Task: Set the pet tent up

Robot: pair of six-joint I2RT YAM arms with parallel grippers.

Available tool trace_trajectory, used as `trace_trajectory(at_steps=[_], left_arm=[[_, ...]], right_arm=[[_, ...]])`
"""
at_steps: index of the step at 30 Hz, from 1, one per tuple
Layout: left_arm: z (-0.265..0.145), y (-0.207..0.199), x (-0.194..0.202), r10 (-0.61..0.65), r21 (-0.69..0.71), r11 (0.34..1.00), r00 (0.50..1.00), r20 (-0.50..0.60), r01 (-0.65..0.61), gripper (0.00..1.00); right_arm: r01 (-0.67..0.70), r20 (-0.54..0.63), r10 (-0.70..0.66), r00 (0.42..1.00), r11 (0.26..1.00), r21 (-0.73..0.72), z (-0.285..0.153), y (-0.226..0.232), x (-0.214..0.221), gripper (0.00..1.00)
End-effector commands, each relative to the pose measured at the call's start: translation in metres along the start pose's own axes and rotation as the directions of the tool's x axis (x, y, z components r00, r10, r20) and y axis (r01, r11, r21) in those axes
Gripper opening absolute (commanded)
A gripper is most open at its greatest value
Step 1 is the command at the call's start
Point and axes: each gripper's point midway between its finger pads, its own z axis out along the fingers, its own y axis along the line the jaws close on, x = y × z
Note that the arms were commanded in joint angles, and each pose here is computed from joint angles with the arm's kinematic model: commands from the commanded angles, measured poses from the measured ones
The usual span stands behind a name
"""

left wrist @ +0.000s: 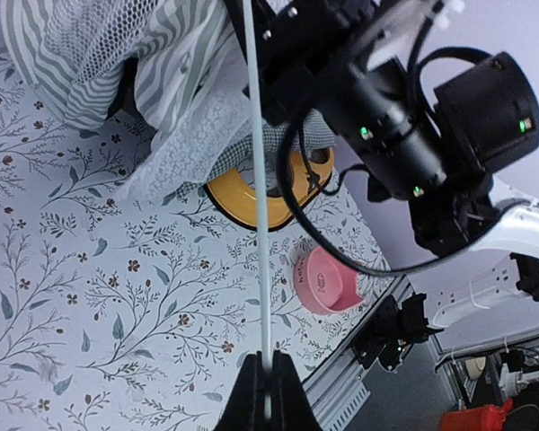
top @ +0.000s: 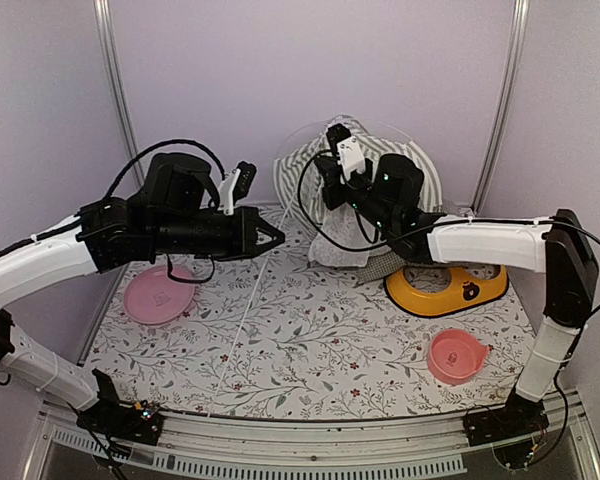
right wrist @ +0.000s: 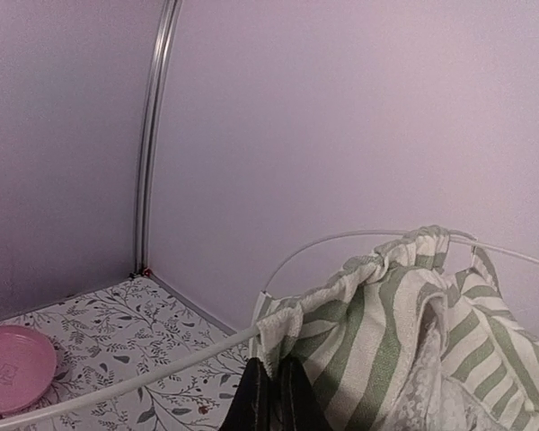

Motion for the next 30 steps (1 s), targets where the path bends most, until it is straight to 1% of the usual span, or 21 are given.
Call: trace_trajectory(at_steps=[1,5,10,13,16,19,22,25,30], left_arm=[[0.006,-0.017,-0.048,-0.082,0.048,0.996,0.975,0.207,0.074,0.00],[0.020,-0.019,-0.062,-0.108,0.044,0.994,0.962,0.252,0.100,0.00],[0.032,-0.011,-0.076,-0.097,-0.022,0.994,0.947,0.306,0.108,0.00],[0.033,-0.004,-0.086,-0.064,-0.070,0.993,0.931,0.358,0.095,0.00],[0.038,0.003,-0.091,-0.015,-0.120,0.991,0.923,0.385,0.066,0.00],[0.045,0.004,-0.085,0.010,-0.110,0.993,0.923,0.385,0.035,0.00],[0.052,0.002,-0.075,0.006,-0.075,0.997,0.931,0.364,0.022,0.00],[0.057,0.005,-0.063,0.002,-0.079,0.996,0.938,0.346,0.027,0.00],[0.062,0.008,-0.051,-0.013,-0.069,0.997,0.945,0.327,0.037,0.00]], right_arm=[[-0.096,0.060,0.118,0.991,0.953,-0.286,-0.046,0.086,-0.022,0.00],[-0.153,0.022,0.178,0.984,0.896,-0.417,-0.080,0.124,-0.012,0.00],[-0.226,-0.047,0.238,0.970,0.816,-0.531,-0.115,0.149,0.002,0.00],[-0.299,-0.129,0.278,0.952,0.751,-0.589,-0.134,0.162,0.017,0.00],[-0.337,-0.202,0.270,0.941,0.704,-0.625,-0.148,0.173,0.035,0.00],[-0.353,-0.257,0.244,0.935,0.702,-0.618,-0.153,0.175,0.048,0.00],[-0.336,-0.270,0.215,0.939,0.747,-0.574,-0.153,0.165,0.052,0.00],[-0.303,-0.269,0.180,0.946,0.785,-0.541,-0.152,0.155,0.052,0.17],[-0.263,-0.284,0.127,0.950,0.816,-0.515,-0.158,0.144,0.052,0.45]])
